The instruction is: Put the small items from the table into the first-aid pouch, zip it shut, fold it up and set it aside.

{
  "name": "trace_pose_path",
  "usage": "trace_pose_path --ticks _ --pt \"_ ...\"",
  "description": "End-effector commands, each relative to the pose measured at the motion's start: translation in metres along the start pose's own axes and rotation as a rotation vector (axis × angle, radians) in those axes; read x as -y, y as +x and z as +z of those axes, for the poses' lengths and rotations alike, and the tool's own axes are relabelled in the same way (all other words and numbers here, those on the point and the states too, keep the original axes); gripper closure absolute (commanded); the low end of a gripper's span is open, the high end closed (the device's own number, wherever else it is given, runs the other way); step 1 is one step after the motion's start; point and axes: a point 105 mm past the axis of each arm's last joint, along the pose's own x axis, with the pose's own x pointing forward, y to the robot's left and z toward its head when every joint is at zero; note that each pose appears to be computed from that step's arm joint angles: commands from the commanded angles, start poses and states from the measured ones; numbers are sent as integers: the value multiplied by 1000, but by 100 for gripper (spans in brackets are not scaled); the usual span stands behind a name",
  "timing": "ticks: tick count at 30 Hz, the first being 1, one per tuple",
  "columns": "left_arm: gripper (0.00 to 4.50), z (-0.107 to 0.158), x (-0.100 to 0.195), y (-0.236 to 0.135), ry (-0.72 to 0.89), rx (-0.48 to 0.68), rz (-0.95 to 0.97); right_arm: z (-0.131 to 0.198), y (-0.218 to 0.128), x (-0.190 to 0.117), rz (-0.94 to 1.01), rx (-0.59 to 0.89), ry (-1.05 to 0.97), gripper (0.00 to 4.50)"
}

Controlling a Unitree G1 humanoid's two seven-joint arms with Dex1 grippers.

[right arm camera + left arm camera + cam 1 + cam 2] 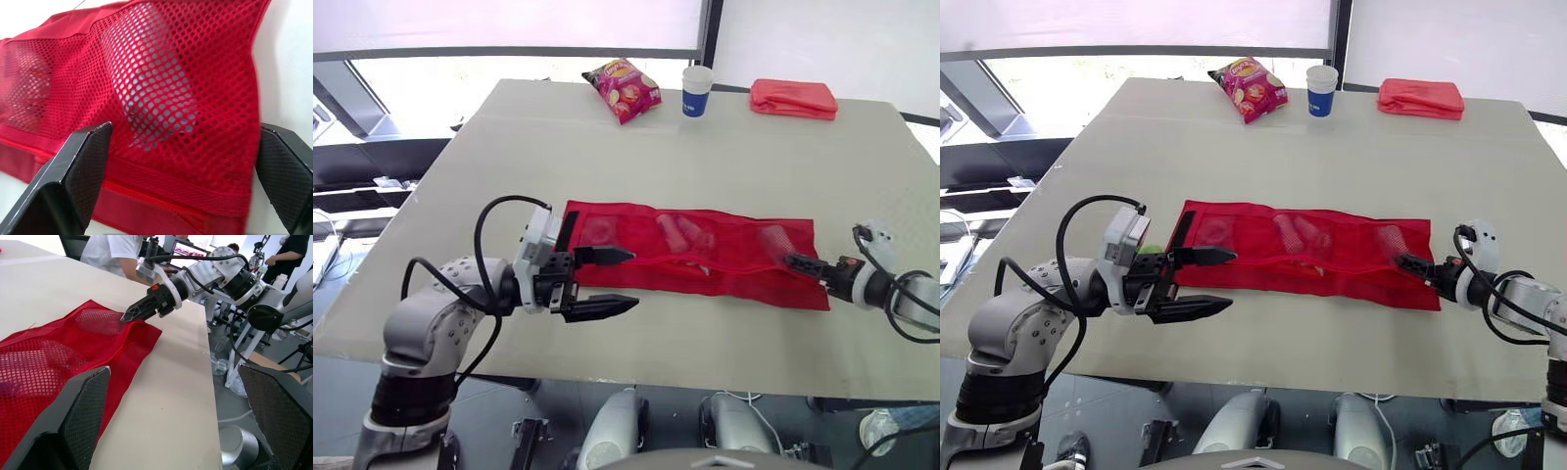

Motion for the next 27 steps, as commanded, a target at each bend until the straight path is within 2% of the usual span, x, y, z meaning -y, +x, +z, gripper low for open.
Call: trace_pose_path --ticks 1,5,8,10,12,13,14,16,20,23,27 --pt "4 2 8 0 37 -6 -17 -10 -1 -13 81 -64 -23 0" --pt "4 3 9 3 42 3 -12 -15 -7 -14 114 -58 -16 0" --pt "0 4 11 5 49 8 -24 -13 -7 -11 106 -21 -11 73" --pt "0 7 10 6 61 17 -27 -9 -8 -9 95 3 -18 179" --pt "0 9 9 7 76 18 -35 -2 -9 -9 90 31 -20 226" --pt "0 11 10 9 84 22 -41 0 -11 -8 80 40 -33 295" --pt "0 13 10 11 90 25 -49 3 -12 -7 67 46 -49 325" --pt "0 16 12 15 102 32 -63 10 -18 -2 24 66 -81 433" --pt "0 21 14 22 116 50 -68 27 -38 22 -175 73 -213 443" --pt "0 22 14 27 120 59 -68 48 -56 54 -388 60 -366 443" --pt "0 26 9 30 134 69 -68 86 -75 77 -521 90 -469 443"
